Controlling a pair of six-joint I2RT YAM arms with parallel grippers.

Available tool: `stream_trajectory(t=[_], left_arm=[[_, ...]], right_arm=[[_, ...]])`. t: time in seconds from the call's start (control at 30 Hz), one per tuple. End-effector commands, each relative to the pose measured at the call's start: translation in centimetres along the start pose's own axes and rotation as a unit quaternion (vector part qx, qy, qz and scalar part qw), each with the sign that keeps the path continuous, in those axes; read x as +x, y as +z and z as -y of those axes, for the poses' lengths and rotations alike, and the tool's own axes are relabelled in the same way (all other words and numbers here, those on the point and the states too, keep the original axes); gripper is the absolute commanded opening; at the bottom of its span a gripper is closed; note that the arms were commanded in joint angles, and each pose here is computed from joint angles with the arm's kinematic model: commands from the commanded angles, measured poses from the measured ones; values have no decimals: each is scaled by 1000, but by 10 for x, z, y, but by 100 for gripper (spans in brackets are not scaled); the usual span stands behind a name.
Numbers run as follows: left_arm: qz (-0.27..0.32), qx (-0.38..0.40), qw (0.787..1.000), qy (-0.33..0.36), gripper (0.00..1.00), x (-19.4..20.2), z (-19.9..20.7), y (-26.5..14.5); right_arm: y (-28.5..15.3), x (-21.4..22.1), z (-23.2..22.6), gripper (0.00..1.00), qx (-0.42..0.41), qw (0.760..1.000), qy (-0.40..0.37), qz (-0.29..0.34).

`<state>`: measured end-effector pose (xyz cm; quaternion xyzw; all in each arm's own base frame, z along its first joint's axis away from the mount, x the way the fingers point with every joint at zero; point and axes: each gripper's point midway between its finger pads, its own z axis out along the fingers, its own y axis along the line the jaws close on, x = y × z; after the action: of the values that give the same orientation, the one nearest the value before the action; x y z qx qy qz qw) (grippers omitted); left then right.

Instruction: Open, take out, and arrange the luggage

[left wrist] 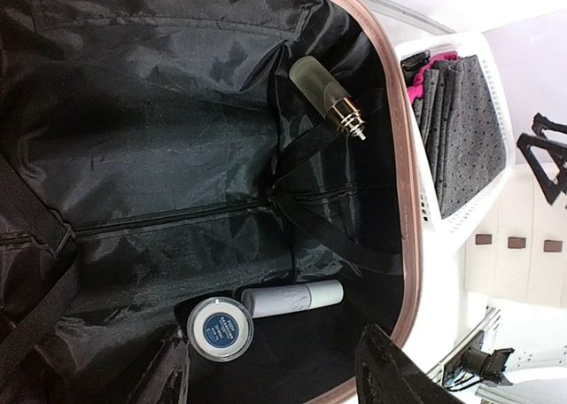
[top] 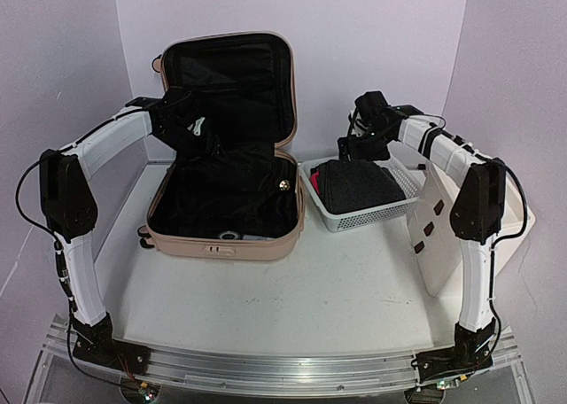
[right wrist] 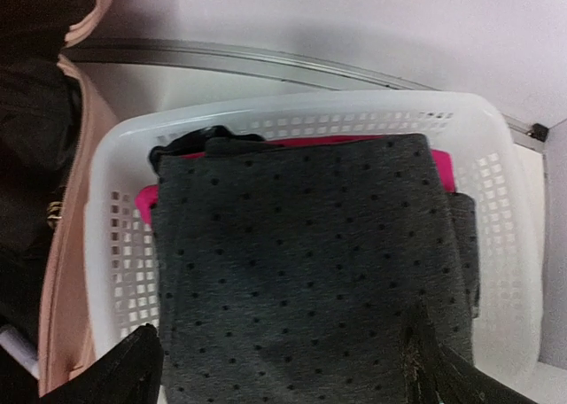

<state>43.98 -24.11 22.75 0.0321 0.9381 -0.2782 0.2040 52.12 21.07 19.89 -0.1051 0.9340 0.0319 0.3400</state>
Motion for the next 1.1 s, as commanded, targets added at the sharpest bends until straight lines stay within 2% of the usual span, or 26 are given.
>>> stream_trajectory(t=[0.0, 0.07, 0.27, 0.57, 0.77, 0.9, 0.97, 1.03, 1.07], left_arm=[[36, 16, 999, 14, 66, -9, 13, -26], [36, 11, 999, 16, 67, -8, 11, -26], [31, 3, 999, 16, 71, 0, 6, -26], [14, 7, 1000, 12, 73, 16, 2, -25], [4, 4, 1000, 14, 76, 30, -3, -27], [1, 8, 1000, 15, 76, 34, -3, -26], [-1, 13, 1000, 15, 76, 34, -2, -24], [-6, 20, 1000, 16, 76, 34, -1, -20], [-8, 23, 1000, 17, 76, 34, 0, -18]], right_arm=[[-10, -8, -40, 94, -79, 996, 40, 9], [-13, -3, -51, 98, -104, 993, 51, -1], [-30, 21, -57, 98, -128, 988, 77, -43], [-66, 49, -71, 98, -170, 982, 31, -81], [-95, 46, -39, 98, -84, 994, 35, -65], [-129, 58, 23, 98, 61, 995, 13, -73], [-147, 65, 47, 98, 106, 991, -2, -81], [-153, 70, 48, 98, 90, 991, -26, -90], [-152, 72, 38, 97, 57, 993, -41, -97]])
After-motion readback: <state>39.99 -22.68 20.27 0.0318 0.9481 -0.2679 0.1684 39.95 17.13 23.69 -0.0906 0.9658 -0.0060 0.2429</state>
